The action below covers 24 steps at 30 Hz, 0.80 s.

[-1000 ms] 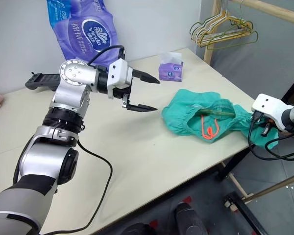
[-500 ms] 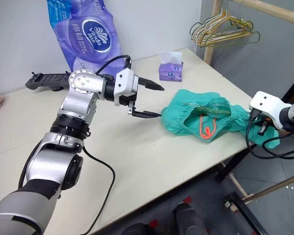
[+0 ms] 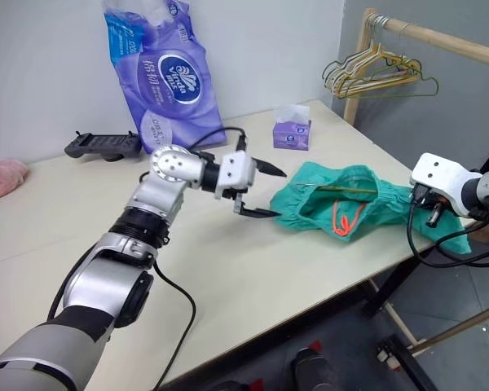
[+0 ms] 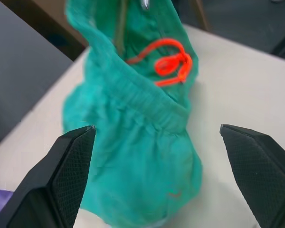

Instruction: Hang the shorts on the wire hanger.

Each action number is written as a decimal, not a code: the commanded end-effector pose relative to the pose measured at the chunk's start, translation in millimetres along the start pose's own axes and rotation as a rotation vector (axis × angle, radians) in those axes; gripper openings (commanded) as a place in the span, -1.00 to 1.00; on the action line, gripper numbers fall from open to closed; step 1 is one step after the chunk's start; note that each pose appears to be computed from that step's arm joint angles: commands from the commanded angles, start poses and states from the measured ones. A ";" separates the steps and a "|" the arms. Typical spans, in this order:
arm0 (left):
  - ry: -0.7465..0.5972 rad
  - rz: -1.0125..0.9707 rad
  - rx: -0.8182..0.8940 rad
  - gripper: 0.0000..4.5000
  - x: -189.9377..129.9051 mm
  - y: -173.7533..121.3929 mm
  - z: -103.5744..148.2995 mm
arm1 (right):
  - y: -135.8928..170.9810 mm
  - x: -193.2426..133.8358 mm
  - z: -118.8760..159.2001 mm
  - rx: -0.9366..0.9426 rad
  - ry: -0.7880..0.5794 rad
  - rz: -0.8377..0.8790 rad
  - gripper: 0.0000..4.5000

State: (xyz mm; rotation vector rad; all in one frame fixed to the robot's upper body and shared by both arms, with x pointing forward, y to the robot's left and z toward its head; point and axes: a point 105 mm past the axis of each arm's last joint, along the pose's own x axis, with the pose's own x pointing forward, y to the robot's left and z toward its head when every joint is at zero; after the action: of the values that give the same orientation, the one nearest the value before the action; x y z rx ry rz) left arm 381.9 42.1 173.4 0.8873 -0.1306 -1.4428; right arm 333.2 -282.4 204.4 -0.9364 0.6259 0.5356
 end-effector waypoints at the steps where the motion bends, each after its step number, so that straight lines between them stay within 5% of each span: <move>1: 0.034 0.118 0.087 0.99 2.7 23.9 6.7 | -8.5 -17.6 19.0 -0.041 -0.045 -0.053 -1.00; 11: 0.032 0.103 0.054 0.99 28.5 18.0 3.0 | 0.5 -24.6 43.3 -0.063 -0.106 -0.054 -1.00; 21: 0.186 0.154 0.103 0.99 45.3 18.6 -14.4 | 18.5 -39.7 85.1 -0.100 -0.198 -0.006 -1.00; 24: 0.181 0.215 0.092 0.74 46.8 26.1 -12.1 | 27.3 -41.9 89.0 -0.102 -0.205 0.023 -1.00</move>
State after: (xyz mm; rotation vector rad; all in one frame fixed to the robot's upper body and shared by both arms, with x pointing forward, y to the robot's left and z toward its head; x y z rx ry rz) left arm 413.6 12.7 140.1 1.0348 -0.0867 -1.1979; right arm 315.0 -211.2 245.4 -0.9389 0.4862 0.6481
